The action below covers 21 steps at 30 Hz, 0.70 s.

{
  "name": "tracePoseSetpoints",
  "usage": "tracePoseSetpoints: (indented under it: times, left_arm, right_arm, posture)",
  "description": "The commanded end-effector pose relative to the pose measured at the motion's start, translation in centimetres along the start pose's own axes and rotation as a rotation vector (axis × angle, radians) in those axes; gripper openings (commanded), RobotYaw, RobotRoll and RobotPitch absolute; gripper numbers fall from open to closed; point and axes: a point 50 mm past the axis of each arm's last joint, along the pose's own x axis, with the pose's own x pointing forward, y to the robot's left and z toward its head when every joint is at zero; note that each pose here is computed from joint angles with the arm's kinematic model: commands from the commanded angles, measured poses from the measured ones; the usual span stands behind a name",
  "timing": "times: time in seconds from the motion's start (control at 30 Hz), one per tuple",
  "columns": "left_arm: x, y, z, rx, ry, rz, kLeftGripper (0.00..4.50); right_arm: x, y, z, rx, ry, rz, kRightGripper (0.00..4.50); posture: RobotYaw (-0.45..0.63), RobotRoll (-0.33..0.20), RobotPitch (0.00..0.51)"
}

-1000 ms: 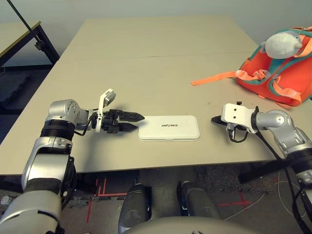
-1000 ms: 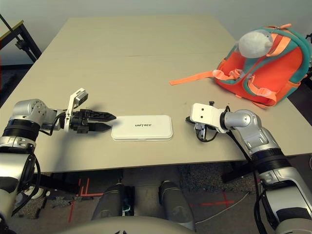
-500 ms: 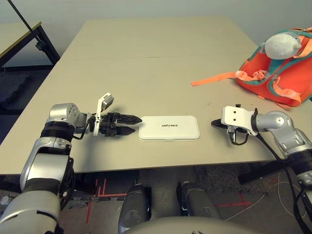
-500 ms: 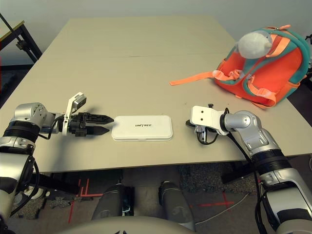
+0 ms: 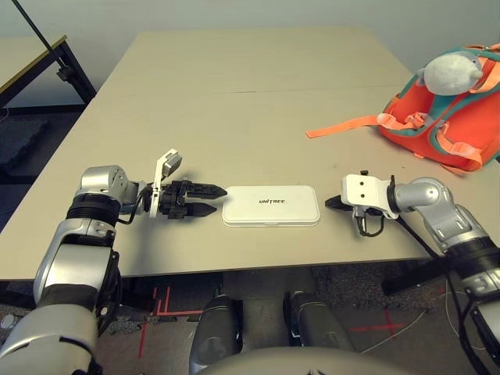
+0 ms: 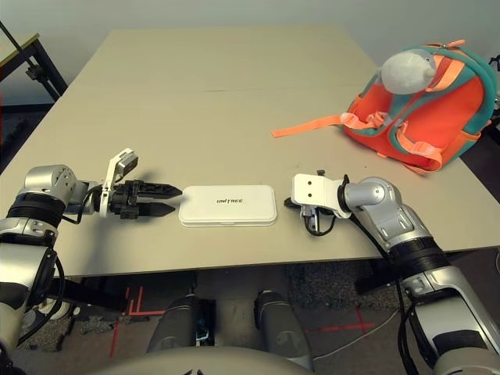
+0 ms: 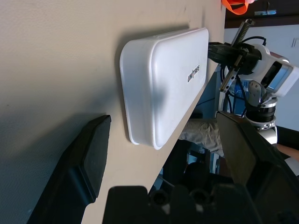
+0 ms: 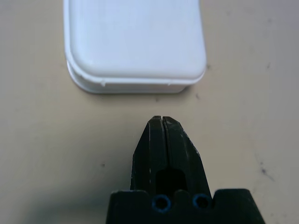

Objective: Put the pencil case into the backpack and zip it.

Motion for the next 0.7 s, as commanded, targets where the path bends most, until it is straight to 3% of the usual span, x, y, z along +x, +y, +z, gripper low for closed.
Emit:
tracePoseSetpoints:
  times: [0.03, 0.7]
  left_arm:
    - [0.3, 0.1, 0.0, -0.005, 0.019, 0.023, 4.5]
    - [0.9, -0.2, 0.0, 0.0, 0.03, 0.001, 4.5]
  right_arm:
    - [0.9, 0.1, 0.5, -0.018, -0.003, 0.028, 0.03]
    - [3.1, 0.7, 2.5, -0.056, -0.078, 0.091, 0.03]
  posture:
    - [-0.14, 0.0, 0.052]
    - [-0.14, 0.0, 0.058]
